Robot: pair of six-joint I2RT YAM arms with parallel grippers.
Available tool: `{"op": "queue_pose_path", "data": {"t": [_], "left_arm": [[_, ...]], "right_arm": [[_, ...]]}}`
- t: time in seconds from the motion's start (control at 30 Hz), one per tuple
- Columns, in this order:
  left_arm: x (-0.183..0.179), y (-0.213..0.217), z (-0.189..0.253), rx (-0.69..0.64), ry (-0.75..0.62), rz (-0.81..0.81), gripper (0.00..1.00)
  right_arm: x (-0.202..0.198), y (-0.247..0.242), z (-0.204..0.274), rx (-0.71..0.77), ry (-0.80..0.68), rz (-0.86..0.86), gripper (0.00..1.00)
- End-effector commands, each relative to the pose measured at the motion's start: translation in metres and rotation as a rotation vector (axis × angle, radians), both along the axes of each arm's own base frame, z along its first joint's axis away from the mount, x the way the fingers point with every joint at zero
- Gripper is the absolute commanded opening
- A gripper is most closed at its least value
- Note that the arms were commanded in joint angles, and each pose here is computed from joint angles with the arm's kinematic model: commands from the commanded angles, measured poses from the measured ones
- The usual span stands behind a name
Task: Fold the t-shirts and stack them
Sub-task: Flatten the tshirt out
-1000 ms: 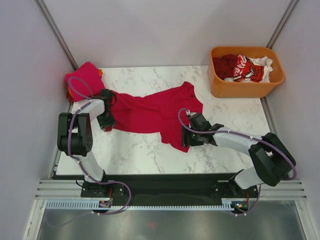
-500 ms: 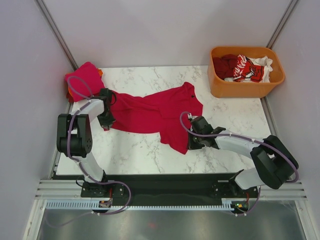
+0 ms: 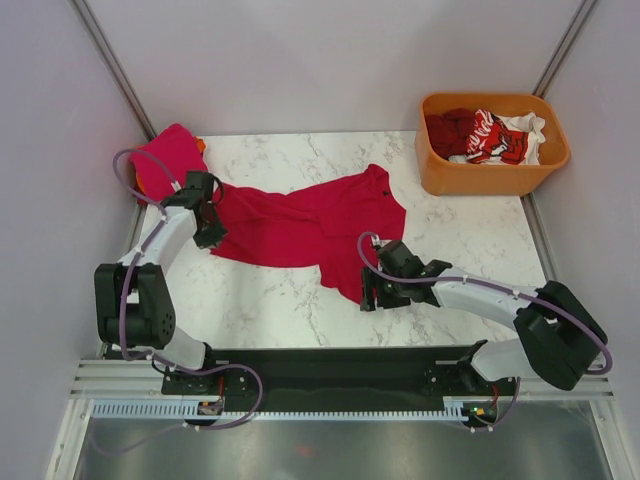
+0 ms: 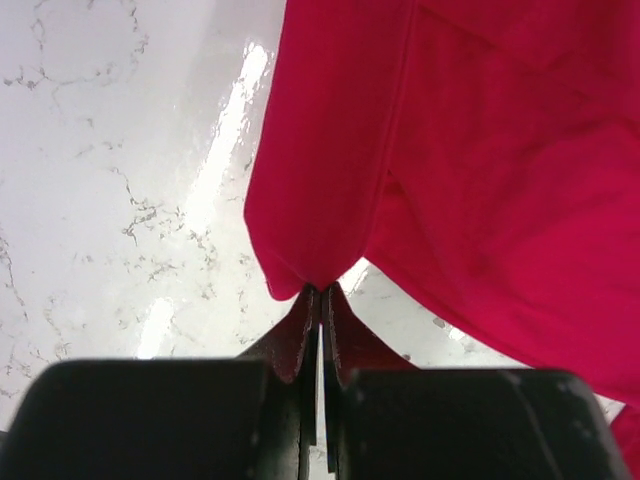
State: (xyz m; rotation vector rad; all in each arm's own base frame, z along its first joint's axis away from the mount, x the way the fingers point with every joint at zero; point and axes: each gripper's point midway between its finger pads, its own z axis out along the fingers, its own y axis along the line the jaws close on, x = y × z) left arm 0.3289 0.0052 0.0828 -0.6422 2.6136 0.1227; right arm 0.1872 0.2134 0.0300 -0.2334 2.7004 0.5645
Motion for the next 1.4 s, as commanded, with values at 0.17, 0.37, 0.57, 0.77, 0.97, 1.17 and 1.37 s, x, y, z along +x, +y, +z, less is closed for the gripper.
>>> {"op": "queue_pose_path", "data": {"t": [0.17, 0.37, 0.57, 0.77, 0.97, 1.17, 1.37], "left_arm": [[-0.011, -0.008, 0.015, -0.042, -0.047, -0.063, 0.02], [-0.014, -0.006, 0.012, -0.029, -0.044, -0.064, 0.02], [-0.010, -0.009, 0.020, -0.039, -0.074, -0.086, 0.02], [-0.016, -0.009, 0.086, 0.017, -0.270, -0.140, 0.02], [-0.039, -0.023, 0.182, -0.068, -0.597, -0.151, 0.02], [-0.094, -0.029, 0.298, -0.076, -0.982, -0.226, 0.02], [-0.174, 0.017, 0.377, 0.141, -1.179, -0.095, 0.02]], "right_arm": [[-0.004, 0.003, -0.034, -0.089, 0.056, -0.008, 0.61], [-0.009, 0.002, -0.043, -0.113, 0.079, 0.005, 0.28], [-0.006, -0.005, -0.038, -0.136, 0.049, 0.001, 0.00], [0.028, -0.012, 0.048, -0.134, -0.170, -0.060, 0.00], [0.052, -0.029, 0.229, 0.019, -0.496, -0.202, 0.00], [0.019, -0.056, 0.357, 0.246, -0.735, -0.192, 0.00], [-0.025, -0.063, 0.430, 0.445, -0.863, -0.065, 0.00]]}}
